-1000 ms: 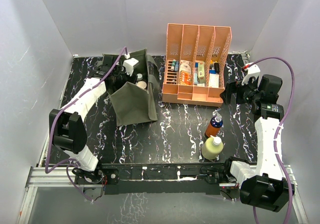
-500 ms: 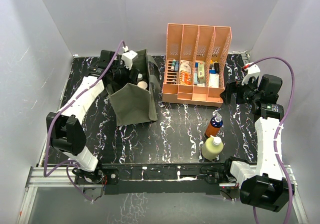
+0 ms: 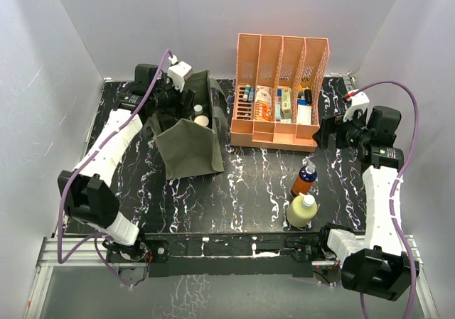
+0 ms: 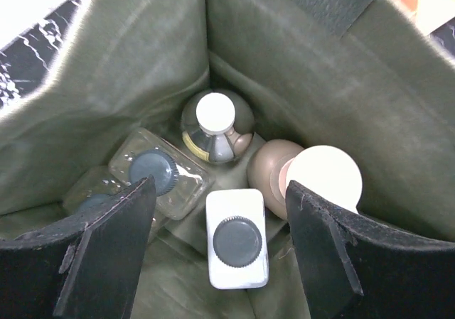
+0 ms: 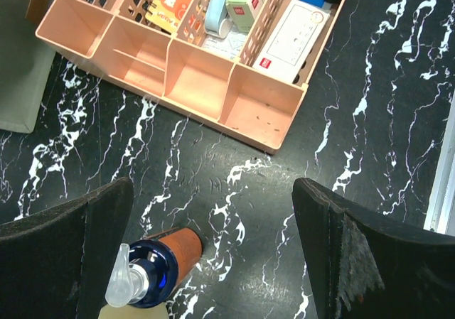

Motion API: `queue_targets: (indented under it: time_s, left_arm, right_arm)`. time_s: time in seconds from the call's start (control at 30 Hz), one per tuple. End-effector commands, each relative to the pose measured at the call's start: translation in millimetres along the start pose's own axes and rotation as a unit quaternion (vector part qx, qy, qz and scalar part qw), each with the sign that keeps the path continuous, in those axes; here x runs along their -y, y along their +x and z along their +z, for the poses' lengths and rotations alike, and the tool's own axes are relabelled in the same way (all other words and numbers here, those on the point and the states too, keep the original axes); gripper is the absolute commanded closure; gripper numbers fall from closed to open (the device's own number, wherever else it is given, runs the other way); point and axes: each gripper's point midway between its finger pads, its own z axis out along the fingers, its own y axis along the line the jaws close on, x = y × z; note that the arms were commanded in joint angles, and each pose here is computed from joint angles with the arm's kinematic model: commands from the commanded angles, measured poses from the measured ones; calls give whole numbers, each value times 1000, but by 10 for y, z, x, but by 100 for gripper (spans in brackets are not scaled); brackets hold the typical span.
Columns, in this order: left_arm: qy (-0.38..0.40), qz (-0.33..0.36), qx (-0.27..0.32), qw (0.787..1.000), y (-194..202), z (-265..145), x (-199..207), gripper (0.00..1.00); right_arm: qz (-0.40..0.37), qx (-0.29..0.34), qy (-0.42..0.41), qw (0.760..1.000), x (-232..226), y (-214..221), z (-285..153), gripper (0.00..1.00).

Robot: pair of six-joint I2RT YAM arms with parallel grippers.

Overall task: Place the personal care products into the canvas bag
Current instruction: Place the care product in the canvas bag.

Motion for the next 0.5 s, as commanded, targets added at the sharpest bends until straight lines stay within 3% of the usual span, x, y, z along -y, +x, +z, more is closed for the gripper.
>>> queue_targets:
  time_s: [0.0, 0.27, 0.47]
  left_arm:
    - [-32, 24, 79, 996, -530, -399, -14, 28]
    - [-109, -7, 157, 981, -1020, -776, -206, 24]
    - [-72, -13, 182, 981, -1234, -978, -27, 22]
  right_arm:
    - [-33, 9, -5, 999, -12, -181, -87, 1]
    - [-111, -67, -109, 986, -280, 82, -210, 2]
    - [-153, -126, -166, 966, -437, 377, -348, 3]
